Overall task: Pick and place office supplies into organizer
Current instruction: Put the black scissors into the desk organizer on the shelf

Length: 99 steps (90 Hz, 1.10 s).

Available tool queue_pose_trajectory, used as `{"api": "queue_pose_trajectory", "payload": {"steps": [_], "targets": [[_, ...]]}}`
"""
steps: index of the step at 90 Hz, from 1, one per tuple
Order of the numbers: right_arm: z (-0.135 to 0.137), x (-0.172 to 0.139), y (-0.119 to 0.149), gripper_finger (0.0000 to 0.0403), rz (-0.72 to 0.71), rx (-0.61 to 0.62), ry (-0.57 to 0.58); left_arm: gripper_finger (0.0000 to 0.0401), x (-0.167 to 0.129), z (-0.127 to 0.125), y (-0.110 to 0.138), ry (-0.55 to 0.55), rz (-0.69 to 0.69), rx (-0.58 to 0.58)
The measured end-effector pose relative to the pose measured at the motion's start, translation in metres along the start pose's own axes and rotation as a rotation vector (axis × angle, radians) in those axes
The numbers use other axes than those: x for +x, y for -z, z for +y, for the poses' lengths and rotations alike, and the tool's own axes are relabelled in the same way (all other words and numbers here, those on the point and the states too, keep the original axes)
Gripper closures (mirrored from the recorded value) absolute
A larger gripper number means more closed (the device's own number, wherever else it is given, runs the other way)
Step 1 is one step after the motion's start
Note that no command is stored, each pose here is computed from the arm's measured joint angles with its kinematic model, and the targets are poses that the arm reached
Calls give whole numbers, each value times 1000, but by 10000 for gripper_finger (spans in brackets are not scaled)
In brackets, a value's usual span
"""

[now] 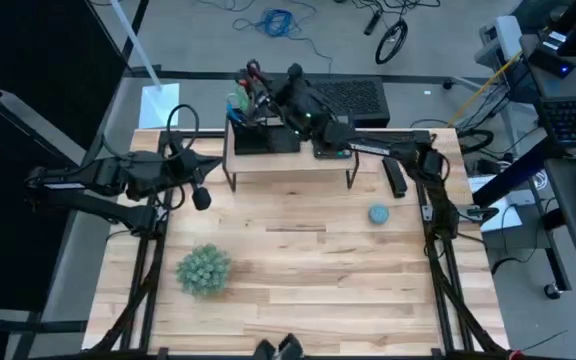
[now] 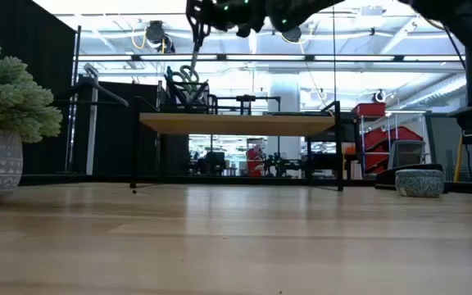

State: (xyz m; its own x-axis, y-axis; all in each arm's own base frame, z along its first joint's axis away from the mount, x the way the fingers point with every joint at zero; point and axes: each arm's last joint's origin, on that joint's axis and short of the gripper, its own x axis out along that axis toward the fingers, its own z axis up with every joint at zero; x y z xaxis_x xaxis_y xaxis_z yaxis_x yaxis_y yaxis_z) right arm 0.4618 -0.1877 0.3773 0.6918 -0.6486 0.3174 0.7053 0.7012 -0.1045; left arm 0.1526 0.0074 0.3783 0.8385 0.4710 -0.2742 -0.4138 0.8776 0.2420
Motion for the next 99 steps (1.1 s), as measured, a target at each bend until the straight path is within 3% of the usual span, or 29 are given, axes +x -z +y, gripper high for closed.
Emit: {"api": "queue_pose_trajectory", "payload": {"steps": [17, 42, 99], "targets": [[1, 8, 26, 351, 70, -89, -4, 401, 0, 0, 0, 0, 1, 0], [6, 6, 43, 351, 218, -209, -62, 401, 0, 0, 0, 0, 0, 0], [6, 1, 57, 350, 385, -81, -65, 401, 0, 0, 0, 0, 0, 0]]}}
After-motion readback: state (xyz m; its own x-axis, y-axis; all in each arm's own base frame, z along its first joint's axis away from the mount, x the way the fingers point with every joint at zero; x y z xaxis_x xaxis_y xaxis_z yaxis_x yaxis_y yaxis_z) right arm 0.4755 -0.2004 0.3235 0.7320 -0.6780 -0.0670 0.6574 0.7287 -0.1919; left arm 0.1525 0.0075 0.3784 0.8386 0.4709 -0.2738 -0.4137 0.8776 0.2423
